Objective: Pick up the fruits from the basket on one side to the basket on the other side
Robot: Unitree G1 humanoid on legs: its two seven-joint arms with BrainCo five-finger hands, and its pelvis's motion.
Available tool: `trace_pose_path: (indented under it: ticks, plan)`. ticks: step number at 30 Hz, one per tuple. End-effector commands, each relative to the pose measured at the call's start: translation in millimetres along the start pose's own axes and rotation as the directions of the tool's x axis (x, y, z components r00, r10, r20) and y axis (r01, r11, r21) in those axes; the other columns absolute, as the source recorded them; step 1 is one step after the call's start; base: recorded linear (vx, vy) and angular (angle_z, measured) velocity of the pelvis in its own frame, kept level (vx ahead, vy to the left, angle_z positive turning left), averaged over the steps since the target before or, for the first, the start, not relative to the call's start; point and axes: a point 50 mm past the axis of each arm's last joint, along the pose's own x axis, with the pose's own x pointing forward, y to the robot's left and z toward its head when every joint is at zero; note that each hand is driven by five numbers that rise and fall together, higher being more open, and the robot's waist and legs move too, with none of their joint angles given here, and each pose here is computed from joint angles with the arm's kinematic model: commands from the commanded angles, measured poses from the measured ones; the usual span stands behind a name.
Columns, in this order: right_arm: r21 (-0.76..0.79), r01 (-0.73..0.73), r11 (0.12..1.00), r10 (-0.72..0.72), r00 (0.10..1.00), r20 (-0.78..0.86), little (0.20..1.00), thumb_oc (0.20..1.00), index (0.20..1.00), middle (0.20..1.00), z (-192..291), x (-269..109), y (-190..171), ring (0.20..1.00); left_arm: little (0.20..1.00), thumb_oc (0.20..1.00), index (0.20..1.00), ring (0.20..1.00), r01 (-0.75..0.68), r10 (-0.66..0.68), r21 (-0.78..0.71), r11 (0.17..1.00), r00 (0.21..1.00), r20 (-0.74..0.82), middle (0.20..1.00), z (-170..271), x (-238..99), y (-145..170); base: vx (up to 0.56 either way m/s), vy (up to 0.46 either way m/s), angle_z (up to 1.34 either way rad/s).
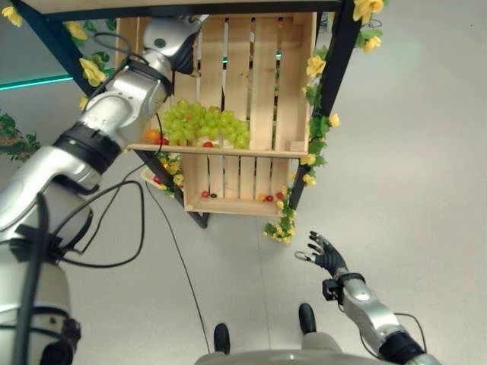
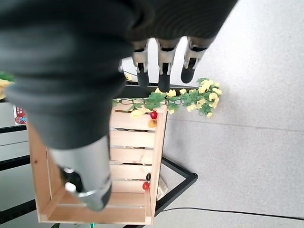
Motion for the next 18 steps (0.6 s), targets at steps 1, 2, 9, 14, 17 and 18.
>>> trace_pose_path:
  ticks: [1, 2, 9, 14, 17, 18]
  plan:
    - [0.015, 0.006, 1.0, -0.007, 0.995, 0.101, 1.0, 1.0, 1.0, 1.0, 20, 0, -2, 1.0, 1.0, 1.0, 1.0, 1.0, -0.176, 0.154, -0.113, 0.978, 0.972, -0.18, 1.0, -46, -3, 38, 0.0, 0.0, 0.0]
    - [0.026, 0.007, 1.0, -0.01, 0.996, 0.087, 1.0, 1.0, 1.0, 1.0, 18, 0, -1, 1.0, 1.0, 1.0, 1.0, 1.0, -0.226, 0.17, -0.319, 0.92, 0.966, -0.193, 1.0, -42, -14, 34, 0.0, 0.0, 0.0]
    - [0.048, 0.015, 0.999, -0.017, 0.999, 0.044, 1.0, 1.0, 1.0, 1.0, 9, -1, -2, 1.0, 1.0, 1.0, 1.0, 1.0, -0.263, -0.013, -0.915, 0.306, 0.96, -0.281, 1.0, -35, -90, -16, 0.0, 0.002, -0.04]
    - [0.076, 0.033, 0.997, -0.036, 0.998, 0.043, 1.0, 1.0, 1.0, 1.0, 6, -5, -5, 1.0, 1.0, 1.0, 1.0, 1.0, -0.172, -0.069, -0.983, -0.06, 0.983, -0.167, 1.0, 6, -139, -28, 0.0, 0.003, -0.01]
    - [0.09, 0.039, 0.995, -0.044, 0.998, 0.049, 1.0, 1.0, 1.0, 1.0, 6, -6, -8, 1.0, 1.0, 1.0, 1.0, 1.0, -0.103, -0.059, -0.967, -0.233, 0.994, -0.092, 1.0, 35, -156, -28, 0.0, 0.004, 0.01]
    - [0.091, 0.039, 0.995, -0.044, 0.998, 0.053, 1.0, 1.0, 1.0, 1.0, 7, -6, -9, 1.0, 1.0, 1.0, 1.0, 1.0, -0.07, -0.045, -0.959, -0.273, 0.997, -0.06, 1.0, 44, -160, -25, 0.0, 0.012, 0.04]
